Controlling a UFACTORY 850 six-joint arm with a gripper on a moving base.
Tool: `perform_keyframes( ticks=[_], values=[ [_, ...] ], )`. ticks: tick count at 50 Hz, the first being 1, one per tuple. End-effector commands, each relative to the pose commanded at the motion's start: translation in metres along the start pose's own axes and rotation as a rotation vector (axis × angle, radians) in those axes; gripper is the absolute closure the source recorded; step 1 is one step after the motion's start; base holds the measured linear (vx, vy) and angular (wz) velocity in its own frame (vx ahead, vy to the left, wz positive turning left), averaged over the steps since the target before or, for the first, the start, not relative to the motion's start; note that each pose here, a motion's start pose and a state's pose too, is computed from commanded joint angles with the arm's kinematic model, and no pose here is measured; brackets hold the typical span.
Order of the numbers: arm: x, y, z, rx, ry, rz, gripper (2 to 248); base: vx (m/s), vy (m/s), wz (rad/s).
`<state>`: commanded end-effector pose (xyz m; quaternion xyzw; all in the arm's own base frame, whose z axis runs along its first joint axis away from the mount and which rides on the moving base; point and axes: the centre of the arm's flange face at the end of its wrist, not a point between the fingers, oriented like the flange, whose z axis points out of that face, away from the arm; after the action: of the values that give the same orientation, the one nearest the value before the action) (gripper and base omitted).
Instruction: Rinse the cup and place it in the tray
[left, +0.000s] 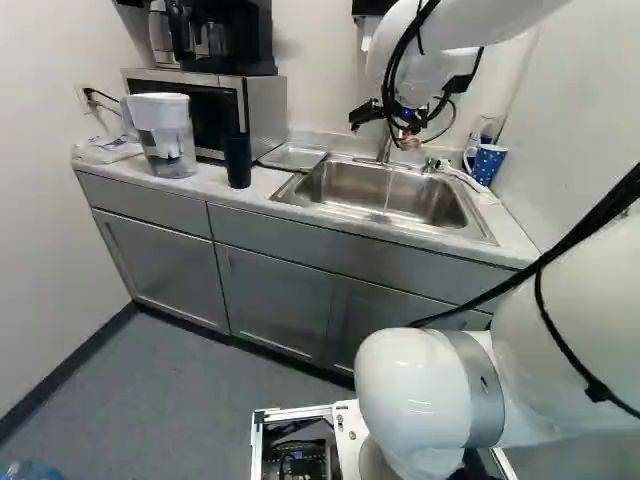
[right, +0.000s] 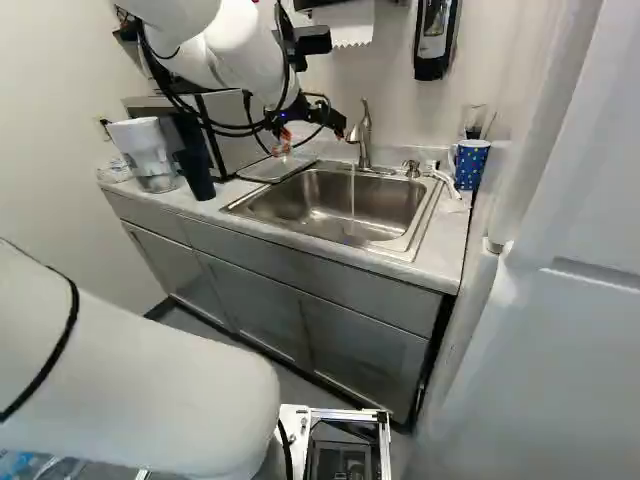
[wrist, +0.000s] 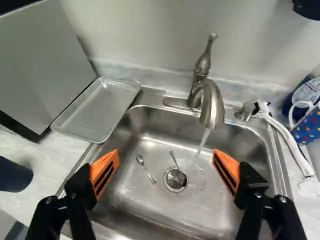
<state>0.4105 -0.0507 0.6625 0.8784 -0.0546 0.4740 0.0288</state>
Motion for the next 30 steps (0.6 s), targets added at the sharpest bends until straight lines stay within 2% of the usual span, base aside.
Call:
perform_keyframes(
  ticks=[30],
  values=[
    [0.014, -0.046, 0.011, 0.091, 0.049, -0.056, 3, 0.0, 0.0, 0.0]
  ],
)
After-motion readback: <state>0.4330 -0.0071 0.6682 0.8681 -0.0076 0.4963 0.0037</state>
